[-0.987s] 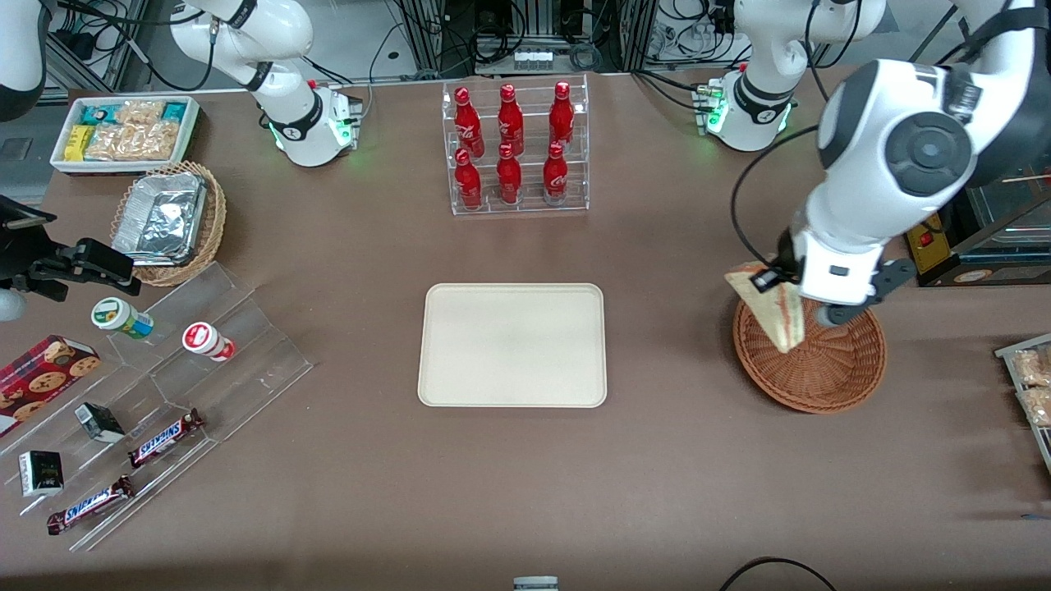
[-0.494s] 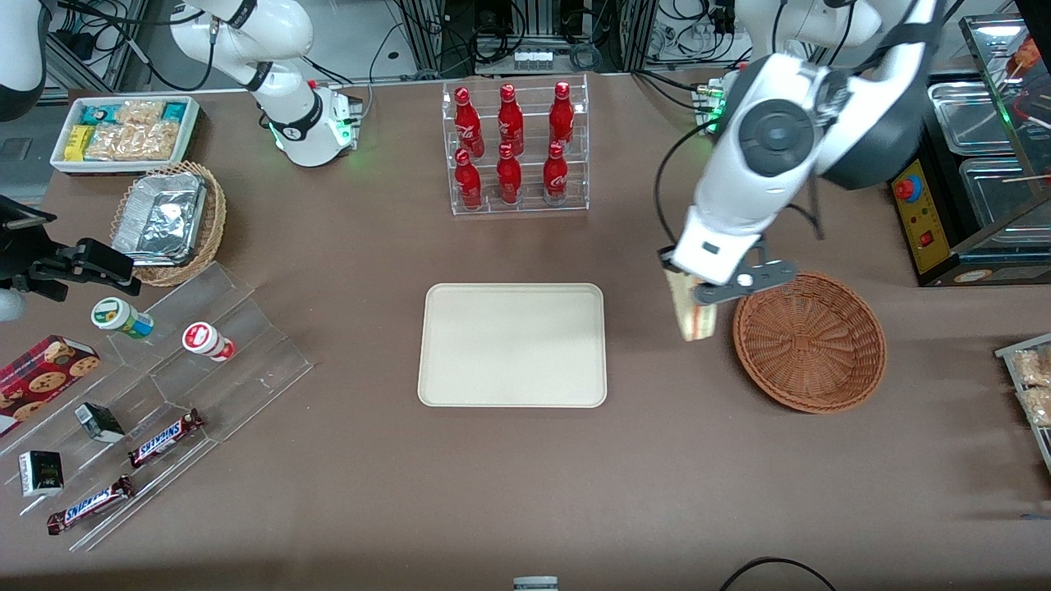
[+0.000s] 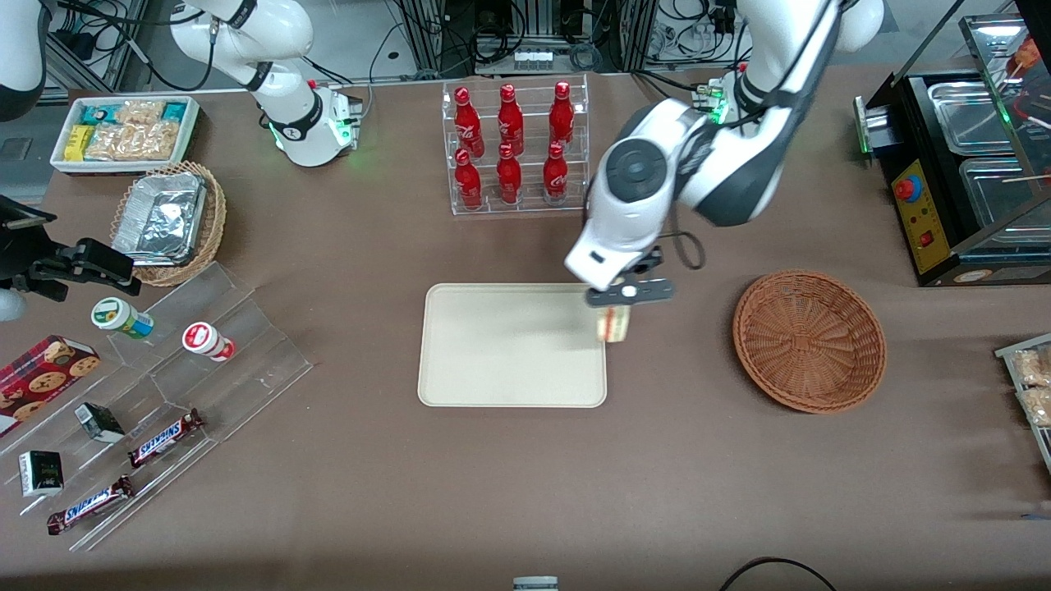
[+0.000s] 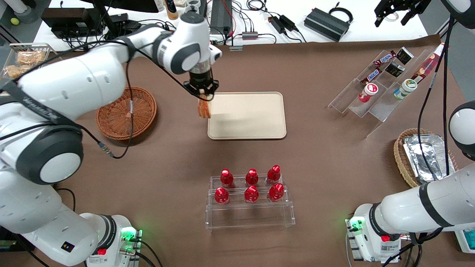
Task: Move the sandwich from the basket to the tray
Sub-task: 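Carry the sandwich over the cream tray with the left gripper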
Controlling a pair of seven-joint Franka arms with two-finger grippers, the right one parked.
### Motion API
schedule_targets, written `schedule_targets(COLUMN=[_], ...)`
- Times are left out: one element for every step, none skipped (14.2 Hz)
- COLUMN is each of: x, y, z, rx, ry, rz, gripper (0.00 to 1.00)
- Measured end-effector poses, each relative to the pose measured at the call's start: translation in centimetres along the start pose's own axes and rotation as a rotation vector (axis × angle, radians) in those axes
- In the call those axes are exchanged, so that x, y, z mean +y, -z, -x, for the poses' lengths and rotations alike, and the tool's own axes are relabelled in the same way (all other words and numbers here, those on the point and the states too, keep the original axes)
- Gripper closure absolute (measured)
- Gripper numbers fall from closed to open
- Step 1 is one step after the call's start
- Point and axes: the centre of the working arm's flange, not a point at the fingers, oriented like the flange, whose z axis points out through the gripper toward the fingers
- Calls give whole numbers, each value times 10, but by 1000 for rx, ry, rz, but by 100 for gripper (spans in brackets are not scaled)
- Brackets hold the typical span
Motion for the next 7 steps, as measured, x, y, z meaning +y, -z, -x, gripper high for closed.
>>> schedule_targets(x=[14, 24, 31, 36, 40, 43, 45], y=[-13, -24, -35, -44, -52, -60, -67], z=[2, 2, 0, -4, -6, -7, -8], rx=[-3, -7, -9, -5, -1, -3, -2], ry=[-18, -29, -35, -37, -39, -42, -48], rz=[0, -2, -1, 5, 10, 9, -1], gripper=[78, 78, 78, 78, 78, 78, 78])
